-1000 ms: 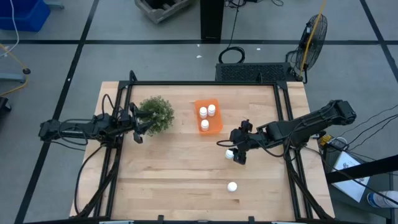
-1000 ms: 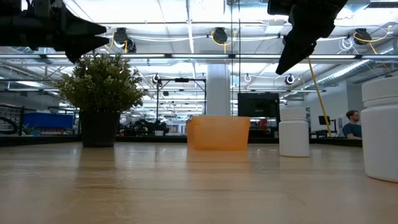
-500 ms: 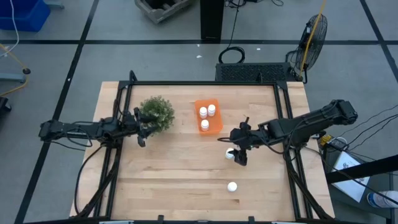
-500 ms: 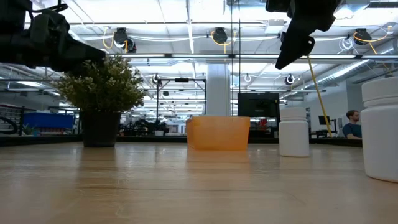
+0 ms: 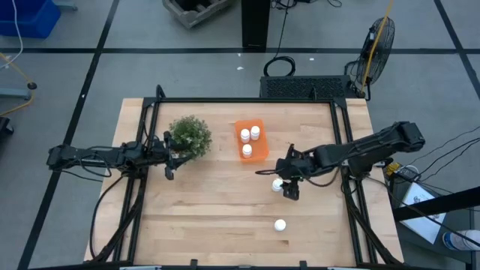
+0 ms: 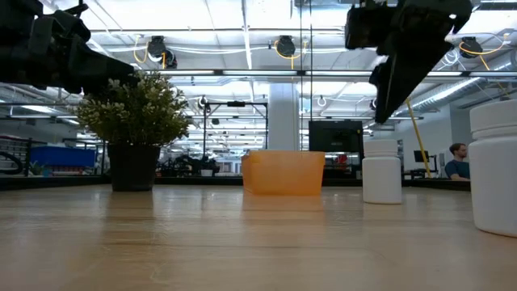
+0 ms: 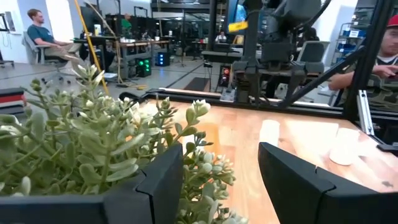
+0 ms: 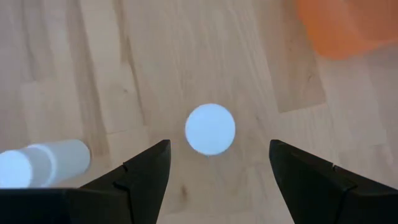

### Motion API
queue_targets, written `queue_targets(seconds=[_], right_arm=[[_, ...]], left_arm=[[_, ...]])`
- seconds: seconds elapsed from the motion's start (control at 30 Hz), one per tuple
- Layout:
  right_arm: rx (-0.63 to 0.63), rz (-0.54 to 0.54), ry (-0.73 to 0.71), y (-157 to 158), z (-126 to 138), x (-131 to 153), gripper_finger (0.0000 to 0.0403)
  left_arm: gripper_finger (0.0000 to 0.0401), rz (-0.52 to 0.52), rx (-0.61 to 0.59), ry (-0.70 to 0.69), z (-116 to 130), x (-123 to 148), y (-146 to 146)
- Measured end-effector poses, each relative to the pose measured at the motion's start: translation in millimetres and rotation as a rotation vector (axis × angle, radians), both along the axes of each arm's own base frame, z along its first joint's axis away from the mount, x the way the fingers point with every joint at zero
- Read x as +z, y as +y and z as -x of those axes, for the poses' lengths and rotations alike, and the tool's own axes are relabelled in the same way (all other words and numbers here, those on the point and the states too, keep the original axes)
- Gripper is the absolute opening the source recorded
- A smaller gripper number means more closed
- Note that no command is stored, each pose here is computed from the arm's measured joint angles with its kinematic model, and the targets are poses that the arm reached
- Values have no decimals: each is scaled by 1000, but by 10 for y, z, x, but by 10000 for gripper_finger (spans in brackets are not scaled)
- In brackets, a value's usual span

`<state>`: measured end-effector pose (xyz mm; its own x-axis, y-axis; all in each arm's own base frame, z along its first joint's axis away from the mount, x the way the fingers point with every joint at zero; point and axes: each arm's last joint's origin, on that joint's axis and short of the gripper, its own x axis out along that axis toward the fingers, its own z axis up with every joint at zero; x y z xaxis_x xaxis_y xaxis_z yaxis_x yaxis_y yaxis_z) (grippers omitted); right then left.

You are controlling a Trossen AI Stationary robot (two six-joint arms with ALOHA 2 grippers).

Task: Pick and place pill bottles into a basket
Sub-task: Put the white pill bottle into the orange bin

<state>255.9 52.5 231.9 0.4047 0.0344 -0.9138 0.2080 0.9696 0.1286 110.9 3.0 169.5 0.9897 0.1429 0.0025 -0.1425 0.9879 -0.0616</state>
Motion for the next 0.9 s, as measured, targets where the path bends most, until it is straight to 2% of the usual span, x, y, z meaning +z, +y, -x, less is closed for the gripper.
queue_targets(seconds=[0.4, 0.9], right_arm=[[36, -49, 78, -25, -204, -295, 263], [34, -76, 55, -13, -239, -365, 263]], left_arm=[[214, 1, -30, -3, -1, 3, -9], [214, -6, -26, -2, -1, 3, -7]])
